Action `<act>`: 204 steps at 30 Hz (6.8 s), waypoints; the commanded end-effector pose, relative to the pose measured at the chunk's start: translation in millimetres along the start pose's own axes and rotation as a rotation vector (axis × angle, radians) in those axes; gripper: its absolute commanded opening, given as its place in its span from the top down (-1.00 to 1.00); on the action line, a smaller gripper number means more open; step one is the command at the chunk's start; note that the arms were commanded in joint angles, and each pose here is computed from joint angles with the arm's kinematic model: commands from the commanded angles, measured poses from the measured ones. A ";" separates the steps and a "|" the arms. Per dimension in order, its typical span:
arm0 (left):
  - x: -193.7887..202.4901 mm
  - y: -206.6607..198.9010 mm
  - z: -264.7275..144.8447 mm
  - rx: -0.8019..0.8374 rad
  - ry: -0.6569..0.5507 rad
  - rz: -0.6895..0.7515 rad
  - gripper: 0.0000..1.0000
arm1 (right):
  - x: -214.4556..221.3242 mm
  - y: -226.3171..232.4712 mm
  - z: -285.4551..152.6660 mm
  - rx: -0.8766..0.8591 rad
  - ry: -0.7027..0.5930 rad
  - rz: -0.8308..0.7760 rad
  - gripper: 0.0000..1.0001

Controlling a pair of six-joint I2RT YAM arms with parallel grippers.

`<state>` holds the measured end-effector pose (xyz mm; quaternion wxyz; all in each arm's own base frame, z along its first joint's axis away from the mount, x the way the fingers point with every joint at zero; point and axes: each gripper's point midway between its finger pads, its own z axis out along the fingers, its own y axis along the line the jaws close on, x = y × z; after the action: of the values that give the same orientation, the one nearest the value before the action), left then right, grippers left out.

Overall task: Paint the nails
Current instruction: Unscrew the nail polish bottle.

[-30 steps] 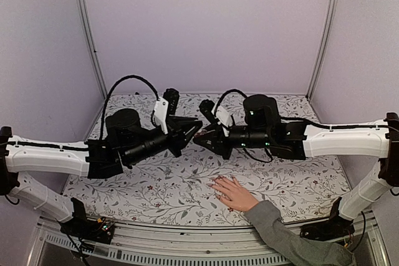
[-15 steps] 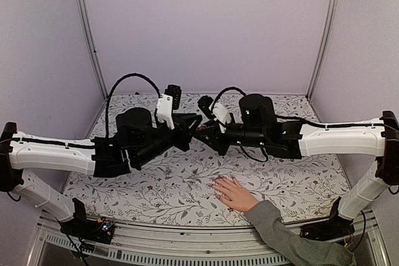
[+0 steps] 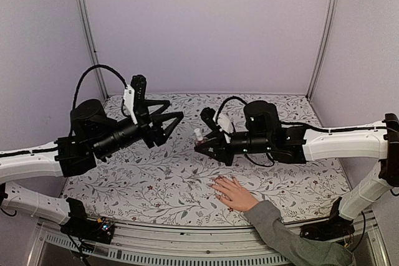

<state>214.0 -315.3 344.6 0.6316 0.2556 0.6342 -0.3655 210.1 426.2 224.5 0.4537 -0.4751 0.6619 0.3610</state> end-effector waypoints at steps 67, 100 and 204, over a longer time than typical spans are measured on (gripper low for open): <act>67.4 -46.7 43.9 0.212 0.170 0.020 1.00 | -39.6 -7.6 -21.0 0.064 -0.099 0.008 1.00; 52.4 -5.5 15.4 0.080 0.157 0.035 -0.09 | -10.5 -9.7 3.2 0.044 -0.038 0.017 1.00; 27.1 0.6 11.1 -0.049 0.133 0.028 -0.58 | -16.2 6.4 -11.0 -0.033 -0.072 -0.079 1.00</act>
<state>233.4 -337.3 316.2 0.6025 0.2118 0.7062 -0.3056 231.8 418.7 229.1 0.4927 -0.4543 0.6694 0.3206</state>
